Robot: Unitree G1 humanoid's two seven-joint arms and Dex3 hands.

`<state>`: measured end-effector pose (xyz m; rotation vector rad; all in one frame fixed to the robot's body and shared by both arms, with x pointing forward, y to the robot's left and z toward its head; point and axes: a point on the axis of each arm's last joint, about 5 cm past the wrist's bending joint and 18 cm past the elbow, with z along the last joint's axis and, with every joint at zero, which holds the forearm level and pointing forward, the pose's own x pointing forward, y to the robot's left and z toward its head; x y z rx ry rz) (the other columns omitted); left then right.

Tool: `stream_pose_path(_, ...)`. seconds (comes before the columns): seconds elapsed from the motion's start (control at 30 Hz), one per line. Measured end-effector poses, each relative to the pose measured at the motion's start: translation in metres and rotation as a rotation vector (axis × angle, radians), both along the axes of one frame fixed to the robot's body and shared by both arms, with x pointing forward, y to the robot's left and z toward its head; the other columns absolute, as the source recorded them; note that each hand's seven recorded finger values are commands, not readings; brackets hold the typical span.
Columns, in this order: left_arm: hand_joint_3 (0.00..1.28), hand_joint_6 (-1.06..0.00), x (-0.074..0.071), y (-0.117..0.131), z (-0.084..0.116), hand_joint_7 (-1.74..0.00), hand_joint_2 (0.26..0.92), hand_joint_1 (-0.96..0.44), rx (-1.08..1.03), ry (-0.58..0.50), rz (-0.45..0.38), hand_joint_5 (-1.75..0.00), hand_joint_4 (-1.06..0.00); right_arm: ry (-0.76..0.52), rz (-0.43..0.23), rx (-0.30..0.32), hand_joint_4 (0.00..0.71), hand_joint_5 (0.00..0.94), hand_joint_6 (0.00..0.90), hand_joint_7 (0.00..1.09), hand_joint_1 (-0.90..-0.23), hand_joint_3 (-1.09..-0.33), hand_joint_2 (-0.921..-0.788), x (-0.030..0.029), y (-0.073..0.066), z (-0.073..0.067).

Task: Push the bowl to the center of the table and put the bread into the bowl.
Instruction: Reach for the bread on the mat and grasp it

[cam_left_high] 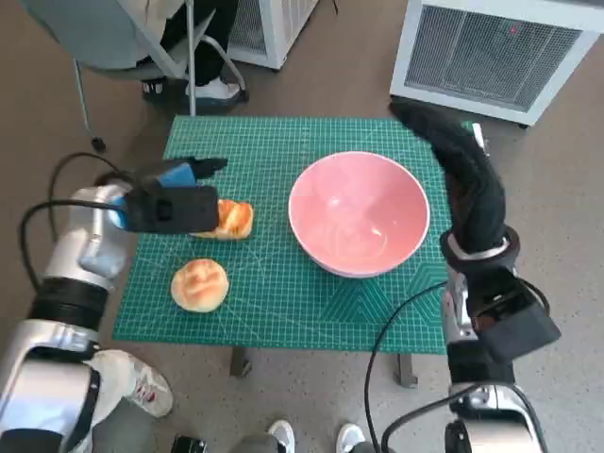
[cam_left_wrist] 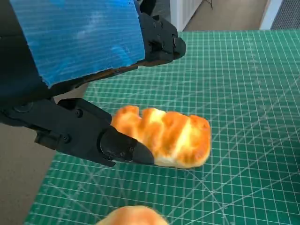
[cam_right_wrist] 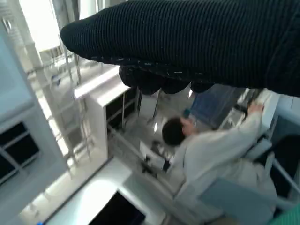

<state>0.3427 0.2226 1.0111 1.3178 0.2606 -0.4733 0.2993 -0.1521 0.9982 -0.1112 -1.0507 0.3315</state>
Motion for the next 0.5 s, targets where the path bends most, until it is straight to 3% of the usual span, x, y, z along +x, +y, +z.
stream_pose_path(0.5, 0.0, -0.22, 0.006, -0.009, -0.016, -0.02, 0.779, -0.04, 0.066, 0.042, 0.016, -0.01, -0.09, 0.01, 0.016, 0.006, 0.31, 0.081, -0.001, 0.76, -0.592, -0.843, -0.921, -0.0015, -0.001, 0.001)
